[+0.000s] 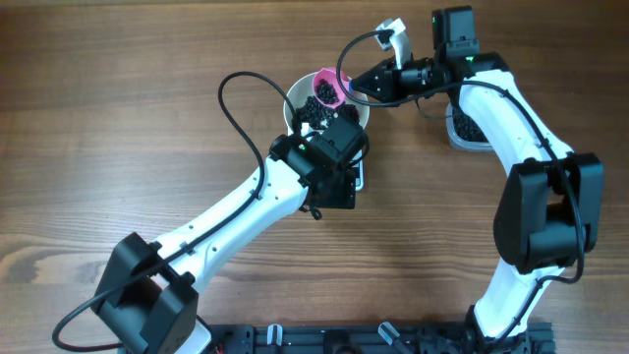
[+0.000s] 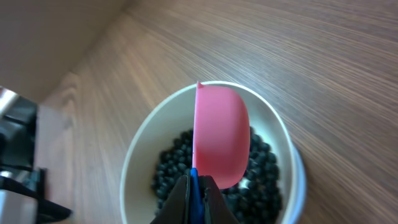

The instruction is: Scoop item into bowl and weigh 150g on scale

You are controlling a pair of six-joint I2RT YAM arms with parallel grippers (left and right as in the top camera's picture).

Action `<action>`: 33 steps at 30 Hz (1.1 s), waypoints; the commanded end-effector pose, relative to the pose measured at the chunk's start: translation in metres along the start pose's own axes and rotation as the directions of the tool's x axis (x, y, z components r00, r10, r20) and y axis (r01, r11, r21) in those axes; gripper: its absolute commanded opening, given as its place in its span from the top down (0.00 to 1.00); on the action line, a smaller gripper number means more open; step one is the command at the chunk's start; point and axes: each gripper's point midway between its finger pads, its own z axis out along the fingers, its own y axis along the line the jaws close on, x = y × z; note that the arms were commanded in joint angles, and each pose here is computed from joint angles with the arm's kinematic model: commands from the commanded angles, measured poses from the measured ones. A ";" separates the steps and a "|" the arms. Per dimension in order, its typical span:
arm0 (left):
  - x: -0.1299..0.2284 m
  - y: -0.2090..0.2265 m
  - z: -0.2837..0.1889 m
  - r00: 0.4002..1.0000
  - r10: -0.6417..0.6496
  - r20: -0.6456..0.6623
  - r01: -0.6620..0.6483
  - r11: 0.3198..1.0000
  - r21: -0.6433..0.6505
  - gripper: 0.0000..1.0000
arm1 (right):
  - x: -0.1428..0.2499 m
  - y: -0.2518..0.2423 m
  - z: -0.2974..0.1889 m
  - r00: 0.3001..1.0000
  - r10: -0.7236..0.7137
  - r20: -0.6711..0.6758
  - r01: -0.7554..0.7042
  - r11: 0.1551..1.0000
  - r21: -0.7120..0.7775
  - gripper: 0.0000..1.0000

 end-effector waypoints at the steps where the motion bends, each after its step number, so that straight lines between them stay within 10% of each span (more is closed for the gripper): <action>1: 0.002 0.002 0.004 1.000 -0.001 0.002 0.001 1.000 -0.023 0.00 | 0.013 -0.015 0.008 0.990 -0.125 -0.067 0.130 0.988 0.083 0.96; 33: 0.002 0.002 0.004 1.000 -0.001 0.002 0.001 1.000 -0.023 0.00 | 0.065 0.014 0.042 0.880 -0.316 -0.355 0.356 0.933 0.053 0.96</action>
